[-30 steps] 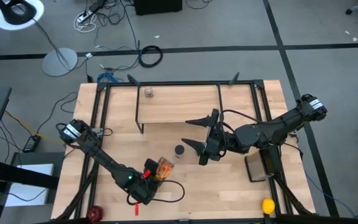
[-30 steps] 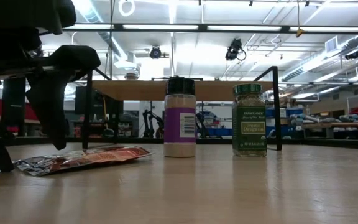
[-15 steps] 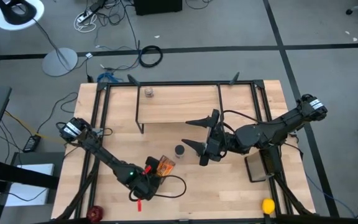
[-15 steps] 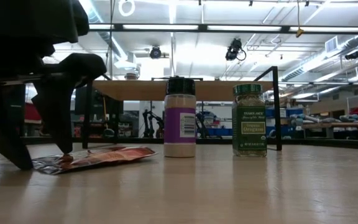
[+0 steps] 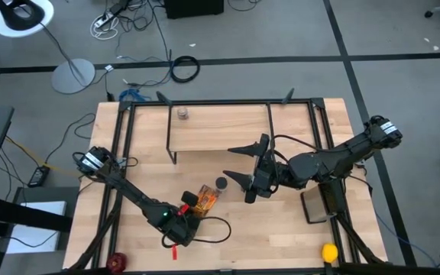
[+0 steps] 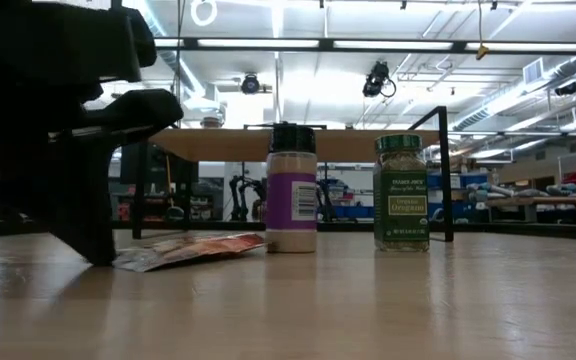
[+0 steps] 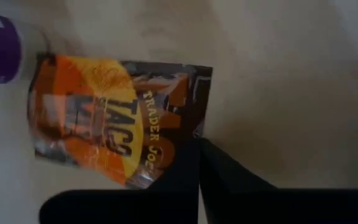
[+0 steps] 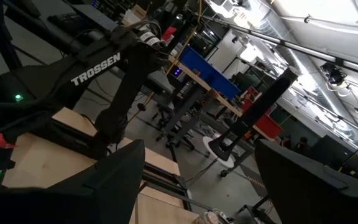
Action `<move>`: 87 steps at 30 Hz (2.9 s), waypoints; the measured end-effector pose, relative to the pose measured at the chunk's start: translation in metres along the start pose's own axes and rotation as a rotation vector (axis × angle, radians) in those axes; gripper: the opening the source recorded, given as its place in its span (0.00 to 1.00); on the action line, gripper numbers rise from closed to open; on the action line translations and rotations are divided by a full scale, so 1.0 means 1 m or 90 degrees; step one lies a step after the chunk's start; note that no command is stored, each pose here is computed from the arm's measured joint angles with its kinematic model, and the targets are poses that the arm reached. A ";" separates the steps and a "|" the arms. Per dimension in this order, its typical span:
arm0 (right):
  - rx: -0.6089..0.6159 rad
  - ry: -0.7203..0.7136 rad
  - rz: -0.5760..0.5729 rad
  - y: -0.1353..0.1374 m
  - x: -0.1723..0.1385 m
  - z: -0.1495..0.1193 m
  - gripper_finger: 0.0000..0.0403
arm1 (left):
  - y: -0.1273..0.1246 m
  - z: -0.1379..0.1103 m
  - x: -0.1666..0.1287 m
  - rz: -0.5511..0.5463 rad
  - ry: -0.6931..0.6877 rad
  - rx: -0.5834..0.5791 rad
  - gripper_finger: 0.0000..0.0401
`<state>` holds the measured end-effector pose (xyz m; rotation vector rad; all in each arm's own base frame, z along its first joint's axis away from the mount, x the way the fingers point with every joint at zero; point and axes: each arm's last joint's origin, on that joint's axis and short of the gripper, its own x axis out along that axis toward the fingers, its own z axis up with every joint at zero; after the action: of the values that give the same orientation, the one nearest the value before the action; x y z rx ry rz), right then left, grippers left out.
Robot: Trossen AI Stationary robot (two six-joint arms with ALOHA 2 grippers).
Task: Shelf spices
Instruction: Put the brown seasoning pack on the shelf
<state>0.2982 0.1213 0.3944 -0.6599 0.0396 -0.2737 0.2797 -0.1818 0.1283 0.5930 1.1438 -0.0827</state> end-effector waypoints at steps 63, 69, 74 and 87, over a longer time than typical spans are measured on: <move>-0.006 -0.011 0.006 0.003 -0.004 0.004 0.76 | 0.089 -0.019 0.014 -0.034 -0.100 -0.458 0.78; -0.006 -0.011 0.006 0.003 -0.004 0.004 0.76 | 0.083 -0.028 0.028 -0.035 -0.068 -0.467 0.78; -0.005 -0.010 0.004 0.003 -0.003 0.004 0.76 | 0.082 -0.026 0.035 -0.031 -0.070 -0.466 0.76; -0.004 -0.009 0.004 0.003 -0.003 0.003 0.76 | 0.081 -0.028 0.044 -0.044 -0.057 -0.443 0.16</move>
<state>0.2960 0.1261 0.3952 -0.6680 0.0289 -0.2625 0.3045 -0.0897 0.1143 -0.0687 1.0219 0.2234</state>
